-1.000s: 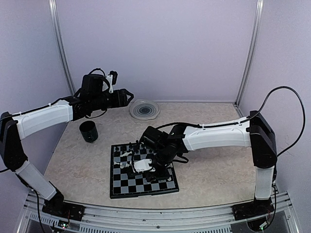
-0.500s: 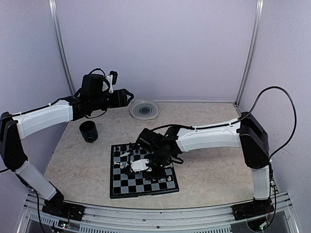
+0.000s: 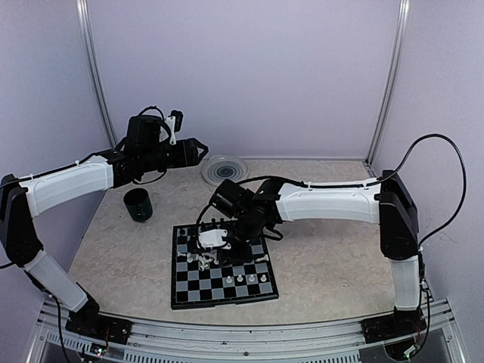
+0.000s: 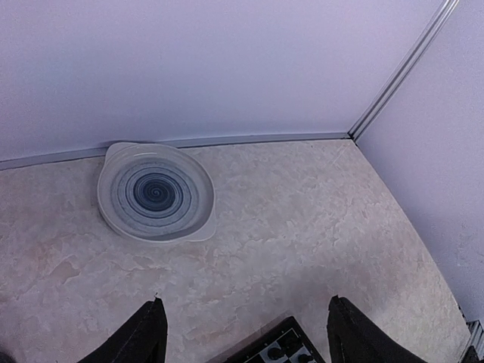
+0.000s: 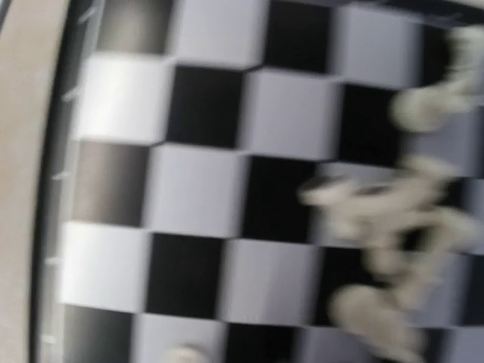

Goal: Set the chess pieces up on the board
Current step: Place the pawn at e2, then pick up the pawn from the chessboard.

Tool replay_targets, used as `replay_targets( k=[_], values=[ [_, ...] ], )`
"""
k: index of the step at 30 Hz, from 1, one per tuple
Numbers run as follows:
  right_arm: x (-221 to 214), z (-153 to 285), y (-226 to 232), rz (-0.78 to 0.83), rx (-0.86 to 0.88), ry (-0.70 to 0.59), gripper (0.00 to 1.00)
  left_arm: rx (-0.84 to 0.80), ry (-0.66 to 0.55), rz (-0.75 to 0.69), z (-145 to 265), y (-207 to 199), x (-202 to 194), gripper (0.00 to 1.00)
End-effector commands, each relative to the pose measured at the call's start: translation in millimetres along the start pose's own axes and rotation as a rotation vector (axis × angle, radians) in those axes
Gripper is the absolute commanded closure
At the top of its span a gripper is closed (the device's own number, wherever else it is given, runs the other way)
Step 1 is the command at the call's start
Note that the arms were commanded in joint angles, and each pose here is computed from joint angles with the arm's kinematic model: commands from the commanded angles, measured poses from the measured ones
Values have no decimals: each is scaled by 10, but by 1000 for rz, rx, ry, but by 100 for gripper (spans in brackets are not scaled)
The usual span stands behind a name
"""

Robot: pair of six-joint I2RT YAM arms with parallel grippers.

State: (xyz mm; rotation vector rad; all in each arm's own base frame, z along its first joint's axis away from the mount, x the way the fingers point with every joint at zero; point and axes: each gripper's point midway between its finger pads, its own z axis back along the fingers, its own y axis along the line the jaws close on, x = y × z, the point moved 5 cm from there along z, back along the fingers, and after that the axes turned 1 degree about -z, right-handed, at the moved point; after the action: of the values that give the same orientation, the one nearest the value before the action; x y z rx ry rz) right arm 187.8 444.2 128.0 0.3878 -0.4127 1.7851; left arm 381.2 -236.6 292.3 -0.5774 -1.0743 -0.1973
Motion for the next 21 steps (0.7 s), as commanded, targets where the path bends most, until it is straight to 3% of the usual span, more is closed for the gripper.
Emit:
replay_targets(
  k=[1,21],
  values=[
    [-52,282,-405,-88,-66,-37,80,-20,-33,2,49,-63,161,28],
    [-363,-181,-454,-159,20,66,73,-21,-27,2,35,-61,147,28]
  ],
)
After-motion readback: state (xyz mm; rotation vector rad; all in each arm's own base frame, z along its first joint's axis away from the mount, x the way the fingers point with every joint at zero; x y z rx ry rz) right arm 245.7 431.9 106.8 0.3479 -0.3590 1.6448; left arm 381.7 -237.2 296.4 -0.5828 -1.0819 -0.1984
